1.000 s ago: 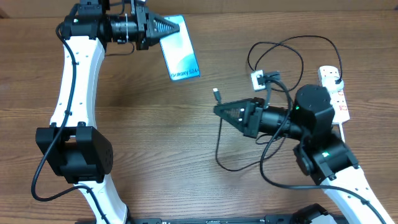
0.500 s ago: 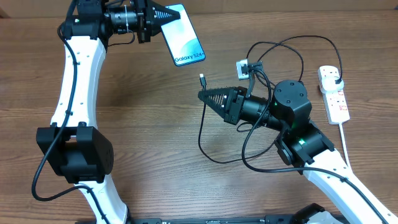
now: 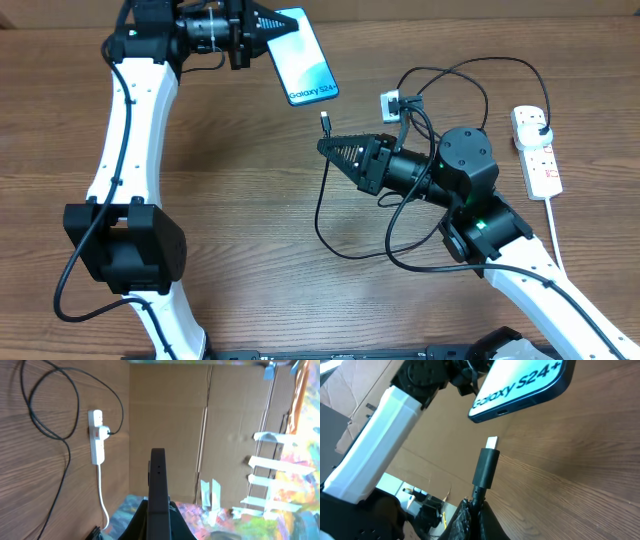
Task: Plug charger to phone and switch on socket
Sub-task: 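Align the USB-C plug under the phone's port with right gripper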
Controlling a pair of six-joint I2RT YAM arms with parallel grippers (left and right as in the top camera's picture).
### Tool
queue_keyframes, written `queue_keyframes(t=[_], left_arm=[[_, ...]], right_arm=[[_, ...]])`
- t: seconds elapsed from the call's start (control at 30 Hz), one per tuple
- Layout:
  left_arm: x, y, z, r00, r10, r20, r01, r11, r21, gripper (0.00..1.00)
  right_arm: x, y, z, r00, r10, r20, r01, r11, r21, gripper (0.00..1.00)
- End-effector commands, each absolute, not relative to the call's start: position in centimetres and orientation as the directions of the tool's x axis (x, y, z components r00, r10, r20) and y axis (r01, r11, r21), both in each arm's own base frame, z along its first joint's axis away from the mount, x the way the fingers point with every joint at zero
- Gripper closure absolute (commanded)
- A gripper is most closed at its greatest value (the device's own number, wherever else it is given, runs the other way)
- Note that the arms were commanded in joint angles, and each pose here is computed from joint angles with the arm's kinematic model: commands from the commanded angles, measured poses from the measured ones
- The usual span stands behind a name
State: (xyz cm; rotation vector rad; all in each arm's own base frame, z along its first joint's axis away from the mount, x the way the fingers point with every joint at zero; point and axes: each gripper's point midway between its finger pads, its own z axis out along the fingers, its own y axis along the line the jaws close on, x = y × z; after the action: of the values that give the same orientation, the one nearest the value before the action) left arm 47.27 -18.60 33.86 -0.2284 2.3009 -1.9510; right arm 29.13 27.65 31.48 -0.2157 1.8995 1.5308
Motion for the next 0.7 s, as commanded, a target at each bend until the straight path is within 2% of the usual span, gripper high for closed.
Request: queue_keyframes(t=[0.0, 0.67], left_arm=[[45.43, -19.7, 36.72, -0.989, -0.145, -0.042, 0.021, 0.138, -0.99, 0.96], [45.69, -19.57, 36.53, -0.984, -0.152, -0.092, 0.068, 0.155, -0.986, 0.96]], right_arm=[[29.28, 27.91, 31.26, -0.763, 0.278, -0.583, -0.511, 0.292, 0.808, 0.96], [29.22, 27.95, 31.26, -0.76, 0.272, -0.59, -0.519, 0.292, 0.803, 0.96]])
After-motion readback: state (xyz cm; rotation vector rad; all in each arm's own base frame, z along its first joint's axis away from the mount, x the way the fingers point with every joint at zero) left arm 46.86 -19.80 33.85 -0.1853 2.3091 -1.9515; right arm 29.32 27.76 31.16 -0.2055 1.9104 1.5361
